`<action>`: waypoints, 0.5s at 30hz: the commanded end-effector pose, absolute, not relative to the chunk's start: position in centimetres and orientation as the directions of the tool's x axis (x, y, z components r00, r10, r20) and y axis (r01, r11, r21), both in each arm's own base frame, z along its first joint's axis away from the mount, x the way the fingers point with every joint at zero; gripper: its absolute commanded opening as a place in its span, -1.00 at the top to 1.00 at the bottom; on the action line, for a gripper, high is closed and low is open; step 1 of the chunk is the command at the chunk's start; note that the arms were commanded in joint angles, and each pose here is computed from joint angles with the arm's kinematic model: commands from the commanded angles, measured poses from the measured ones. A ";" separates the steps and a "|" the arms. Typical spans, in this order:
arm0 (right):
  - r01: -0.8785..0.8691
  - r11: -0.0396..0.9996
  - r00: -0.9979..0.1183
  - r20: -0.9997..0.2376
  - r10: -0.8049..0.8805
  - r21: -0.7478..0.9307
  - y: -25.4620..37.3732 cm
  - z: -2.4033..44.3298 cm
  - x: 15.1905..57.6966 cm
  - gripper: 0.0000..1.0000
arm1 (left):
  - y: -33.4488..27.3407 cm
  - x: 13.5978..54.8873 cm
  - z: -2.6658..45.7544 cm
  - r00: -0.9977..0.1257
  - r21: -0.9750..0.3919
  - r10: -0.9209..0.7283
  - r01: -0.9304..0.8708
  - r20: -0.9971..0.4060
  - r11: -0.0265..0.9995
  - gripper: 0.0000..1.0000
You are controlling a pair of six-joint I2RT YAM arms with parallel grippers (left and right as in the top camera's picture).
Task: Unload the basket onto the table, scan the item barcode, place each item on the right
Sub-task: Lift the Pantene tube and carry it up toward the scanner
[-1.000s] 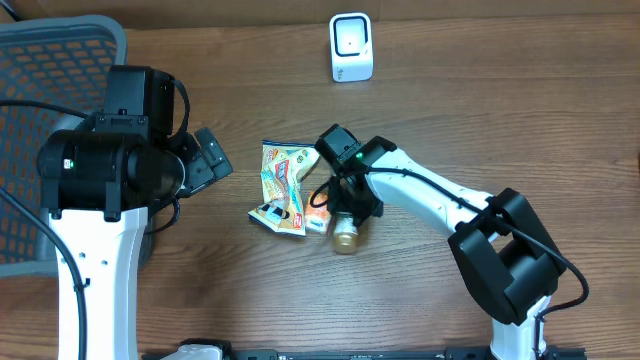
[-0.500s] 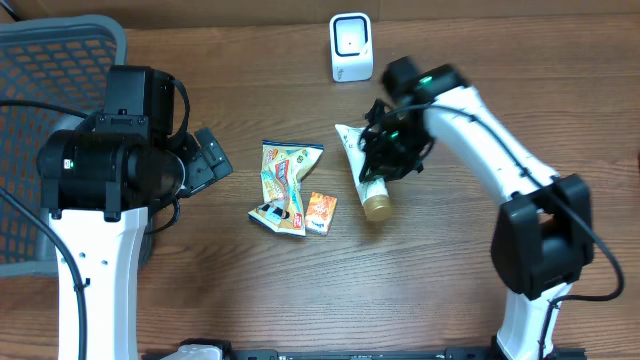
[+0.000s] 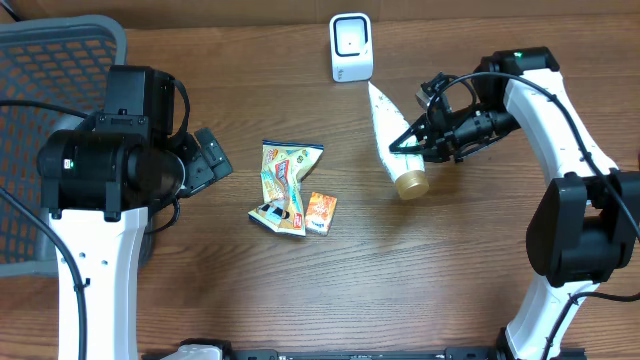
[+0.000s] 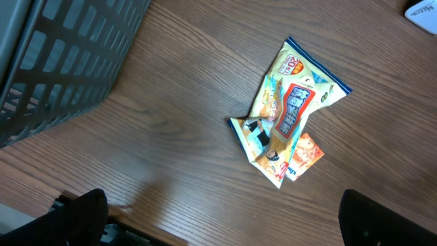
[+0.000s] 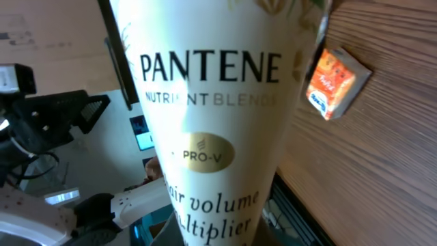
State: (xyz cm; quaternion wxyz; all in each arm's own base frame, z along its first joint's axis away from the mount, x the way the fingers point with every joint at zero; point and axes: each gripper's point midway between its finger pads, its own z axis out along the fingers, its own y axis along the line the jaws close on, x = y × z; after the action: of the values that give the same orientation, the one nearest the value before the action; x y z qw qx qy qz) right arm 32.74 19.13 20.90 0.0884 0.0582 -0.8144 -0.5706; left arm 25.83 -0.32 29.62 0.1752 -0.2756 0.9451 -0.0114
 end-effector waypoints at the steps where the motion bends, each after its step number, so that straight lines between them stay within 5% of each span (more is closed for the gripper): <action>1: -0.084 0.222 -0.980 -0.039 -0.197 0.972 20.3 23.6 33.2 0.93 | 0.0 25.9 29.5 -0.772 -0.112 -0.546 -0.542 -0.326 0.833 -0.99; 15: -0.096 0.164 -0.961 -0.048 -0.274 0.982 23.7 24.4 31.3 0.93 | 0.0 25.9 29.5 -0.772 -0.112 -0.546 -0.542 -0.326 0.833 -0.99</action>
State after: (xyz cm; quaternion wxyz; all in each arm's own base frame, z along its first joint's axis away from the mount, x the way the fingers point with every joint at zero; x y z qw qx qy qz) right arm 31.49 22.28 22.28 0.0896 0.0987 -0.7855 -0.6043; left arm 25.84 -0.32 29.62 0.1754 -0.2756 0.9451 -0.0115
